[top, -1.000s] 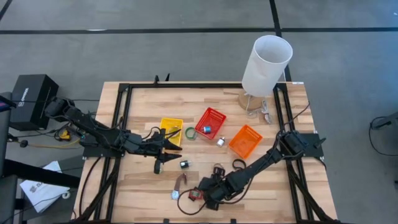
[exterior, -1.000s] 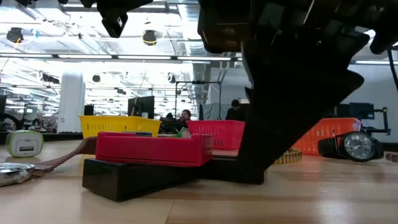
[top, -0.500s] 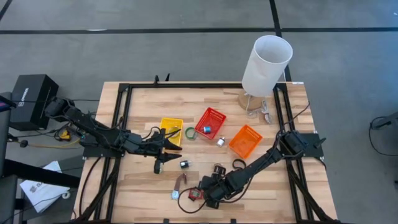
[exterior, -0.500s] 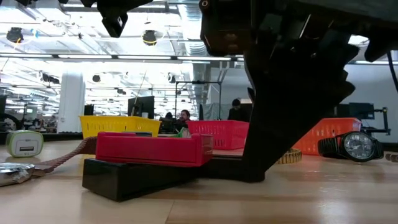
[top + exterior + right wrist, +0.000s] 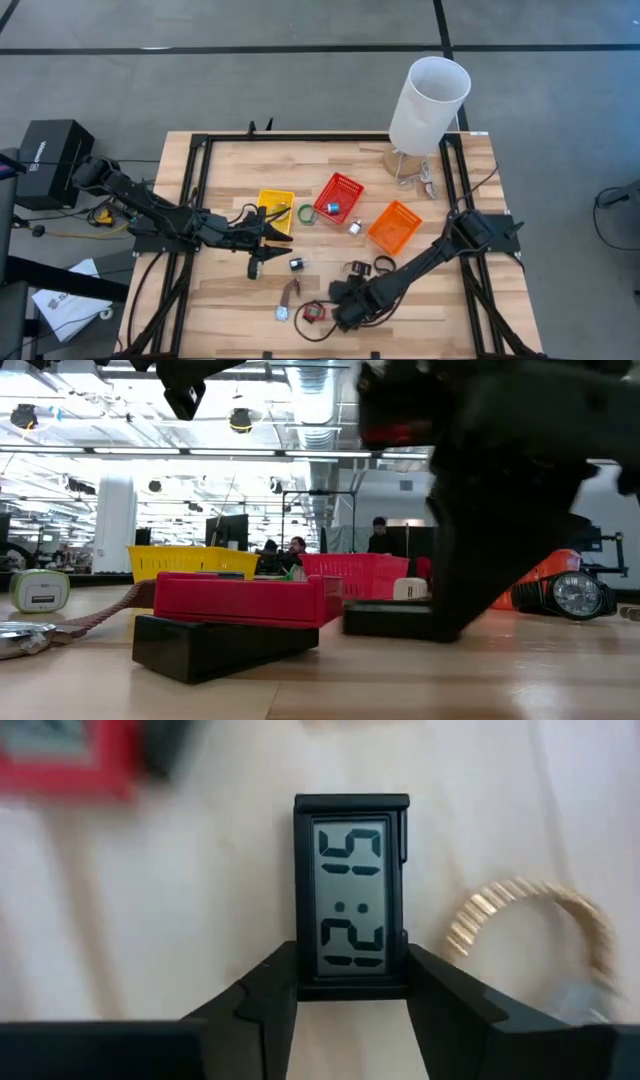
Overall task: Pick & Place Office items
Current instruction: Put the right black digital clock into the orange bin
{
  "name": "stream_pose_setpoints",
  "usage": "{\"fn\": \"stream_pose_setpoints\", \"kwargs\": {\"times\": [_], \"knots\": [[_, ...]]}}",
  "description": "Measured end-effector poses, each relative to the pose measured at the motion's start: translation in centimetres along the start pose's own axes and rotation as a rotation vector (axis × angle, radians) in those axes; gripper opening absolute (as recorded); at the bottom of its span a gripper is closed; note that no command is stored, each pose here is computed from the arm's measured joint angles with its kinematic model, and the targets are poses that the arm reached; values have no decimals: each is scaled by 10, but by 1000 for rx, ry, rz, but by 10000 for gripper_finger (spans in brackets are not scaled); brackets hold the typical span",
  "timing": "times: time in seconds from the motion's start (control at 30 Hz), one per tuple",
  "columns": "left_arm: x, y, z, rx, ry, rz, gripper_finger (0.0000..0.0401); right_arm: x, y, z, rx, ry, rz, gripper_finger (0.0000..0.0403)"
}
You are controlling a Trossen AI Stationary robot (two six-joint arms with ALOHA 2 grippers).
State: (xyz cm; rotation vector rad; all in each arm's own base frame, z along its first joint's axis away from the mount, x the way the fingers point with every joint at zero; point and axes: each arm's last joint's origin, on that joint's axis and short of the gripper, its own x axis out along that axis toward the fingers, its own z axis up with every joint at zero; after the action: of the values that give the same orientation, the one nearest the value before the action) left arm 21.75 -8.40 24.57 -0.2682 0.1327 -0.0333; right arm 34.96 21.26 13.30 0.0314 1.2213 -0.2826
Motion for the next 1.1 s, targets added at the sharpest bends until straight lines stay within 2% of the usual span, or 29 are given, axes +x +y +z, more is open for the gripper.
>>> {"fn": "stream_pose_setpoints", "kwargs": {"times": [0.17, 0.4, 0.5, 0.8, 1.1], "knots": [[0, 0, 0, 0, 0, 0, 135, -30, -19, -3, 1, 37, -81, 143], [0, 0, 0, 0, -1, 0, 135, -104, -65, -20, 65, 16, -342, 154], [0, 0, 0, -1, -1, 0, 135, -122, -83, -28, 114, -10, -384, 149], [0, 0, 0, 0, -1, 0, 135, -108, -136, -60, 217, 14, -364, 153], [0, 0, 0, -1, -6, 10, 135, -64, -185, -78, 254, 15, -209, 154]]}}
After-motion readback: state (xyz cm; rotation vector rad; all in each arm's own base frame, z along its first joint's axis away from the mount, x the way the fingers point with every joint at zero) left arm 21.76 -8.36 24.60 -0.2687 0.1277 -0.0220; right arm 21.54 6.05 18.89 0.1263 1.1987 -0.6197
